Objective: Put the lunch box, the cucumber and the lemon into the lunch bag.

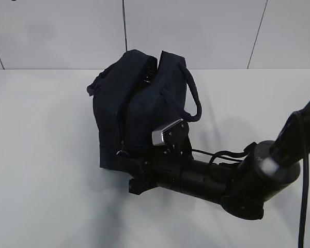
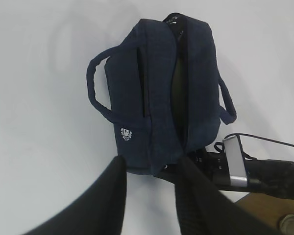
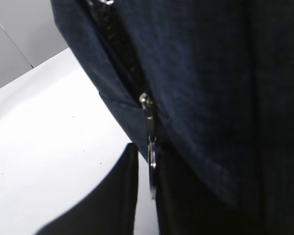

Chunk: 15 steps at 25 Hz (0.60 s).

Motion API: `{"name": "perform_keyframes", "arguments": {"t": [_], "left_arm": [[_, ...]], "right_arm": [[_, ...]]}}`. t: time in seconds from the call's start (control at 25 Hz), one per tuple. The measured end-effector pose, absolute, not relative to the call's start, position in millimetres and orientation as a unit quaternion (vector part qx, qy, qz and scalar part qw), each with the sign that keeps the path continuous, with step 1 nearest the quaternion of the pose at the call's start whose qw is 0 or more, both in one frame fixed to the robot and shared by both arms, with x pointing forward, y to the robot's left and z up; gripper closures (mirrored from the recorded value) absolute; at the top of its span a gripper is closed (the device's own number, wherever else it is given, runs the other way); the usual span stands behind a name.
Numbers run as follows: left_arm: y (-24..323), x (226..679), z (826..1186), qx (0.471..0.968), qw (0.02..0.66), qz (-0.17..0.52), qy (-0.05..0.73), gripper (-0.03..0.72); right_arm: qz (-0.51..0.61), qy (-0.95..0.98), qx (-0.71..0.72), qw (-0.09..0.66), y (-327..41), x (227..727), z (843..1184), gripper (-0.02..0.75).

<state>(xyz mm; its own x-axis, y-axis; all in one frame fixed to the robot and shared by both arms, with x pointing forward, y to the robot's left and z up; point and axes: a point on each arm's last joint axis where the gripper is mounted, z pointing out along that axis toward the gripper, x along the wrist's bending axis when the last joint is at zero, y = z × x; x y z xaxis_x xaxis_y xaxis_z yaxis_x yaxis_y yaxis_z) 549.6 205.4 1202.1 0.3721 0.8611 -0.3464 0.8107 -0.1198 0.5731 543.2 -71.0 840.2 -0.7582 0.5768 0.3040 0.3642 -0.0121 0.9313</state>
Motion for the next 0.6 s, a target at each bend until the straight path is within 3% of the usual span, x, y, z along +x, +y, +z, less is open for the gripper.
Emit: {"name": "perform_keyframes", "arguments": {"t": [0.2, 0.6], "left_arm": [[205.4, 549.6, 1202.1, 0.747, 0.357, 0.035, 0.559, 0.446], [207.1, 550.2, 1201.4, 0.749, 0.35, 0.044, 0.56, 0.446]], "right_arm": [[0.625, 0.701, 0.335, 0.074, -70.1, 541.6, 839.5, 0.734], [0.622, 0.704, 0.342, 0.021, -66.6, 536.1, 838.2, 0.738]]}}
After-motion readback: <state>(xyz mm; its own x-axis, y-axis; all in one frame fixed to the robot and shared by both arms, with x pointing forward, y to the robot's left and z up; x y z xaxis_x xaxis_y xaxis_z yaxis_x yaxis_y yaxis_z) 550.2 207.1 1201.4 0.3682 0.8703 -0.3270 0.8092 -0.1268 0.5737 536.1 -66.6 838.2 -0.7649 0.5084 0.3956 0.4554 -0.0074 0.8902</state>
